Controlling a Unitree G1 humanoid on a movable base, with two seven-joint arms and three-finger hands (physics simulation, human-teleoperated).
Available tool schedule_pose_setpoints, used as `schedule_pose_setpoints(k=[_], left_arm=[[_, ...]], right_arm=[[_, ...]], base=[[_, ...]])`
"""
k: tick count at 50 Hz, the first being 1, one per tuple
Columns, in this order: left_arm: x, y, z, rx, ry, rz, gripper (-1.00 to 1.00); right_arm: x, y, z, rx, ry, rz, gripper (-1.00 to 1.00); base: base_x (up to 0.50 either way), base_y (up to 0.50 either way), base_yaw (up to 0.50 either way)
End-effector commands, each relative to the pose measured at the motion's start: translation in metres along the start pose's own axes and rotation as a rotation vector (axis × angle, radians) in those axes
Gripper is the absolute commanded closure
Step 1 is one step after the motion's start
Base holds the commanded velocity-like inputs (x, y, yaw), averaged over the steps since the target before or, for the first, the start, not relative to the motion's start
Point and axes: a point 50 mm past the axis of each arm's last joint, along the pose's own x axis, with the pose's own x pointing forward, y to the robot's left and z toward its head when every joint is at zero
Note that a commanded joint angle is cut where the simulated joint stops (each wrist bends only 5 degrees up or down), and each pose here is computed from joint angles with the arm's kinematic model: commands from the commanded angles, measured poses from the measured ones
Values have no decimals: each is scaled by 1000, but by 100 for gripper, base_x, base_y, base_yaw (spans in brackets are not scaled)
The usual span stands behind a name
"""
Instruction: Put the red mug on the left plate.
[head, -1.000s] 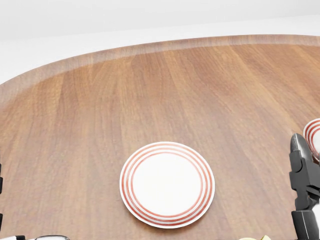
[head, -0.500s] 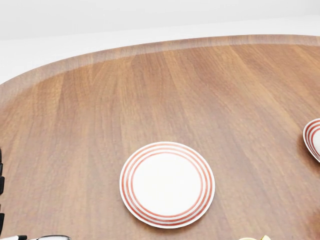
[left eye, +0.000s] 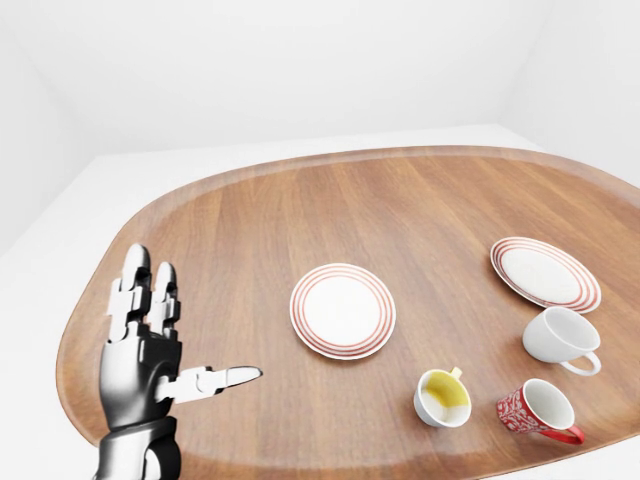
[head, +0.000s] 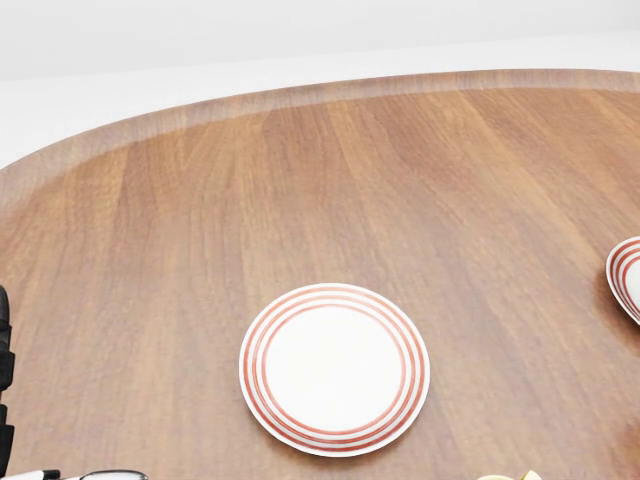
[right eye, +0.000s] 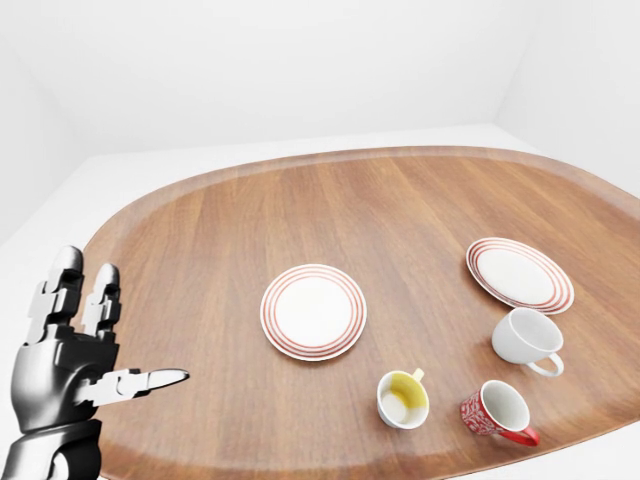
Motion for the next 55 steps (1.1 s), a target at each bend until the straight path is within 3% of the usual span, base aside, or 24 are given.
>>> schedule_pose_setpoints(k=[1, 13, 29, 35, 39, 55], left_arm=[[0, -1, 0, 1, 0, -1, -100], [0, -1, -1, 1, 1, -3, -100], [0, -3, -1, 3, 3, -7, -100], [0, -3, 0, 3, 3, -8, -100], [1, -3, 0, 3, 4, -7, -100], [2, -2, -1, 4, 4, -5, -100]], right_arm=[[9, -11, 9, 60, -90, -115, -100], [11, -22, 24, 48, -168, -199, -100], [15, -28, 29, 4, -156, -235, -100], [35, -31, 43, -2, -140, -181, -100], [42, -27, 60, -11, -210, -133, -100], [57, -19, 90, -65, -318, -81, -100]], base=[[0, 0, 0], [0, 0, 0], [0, 0, 0], [0, 0, 0], [0, 0, 0], [0, 0, 0]])
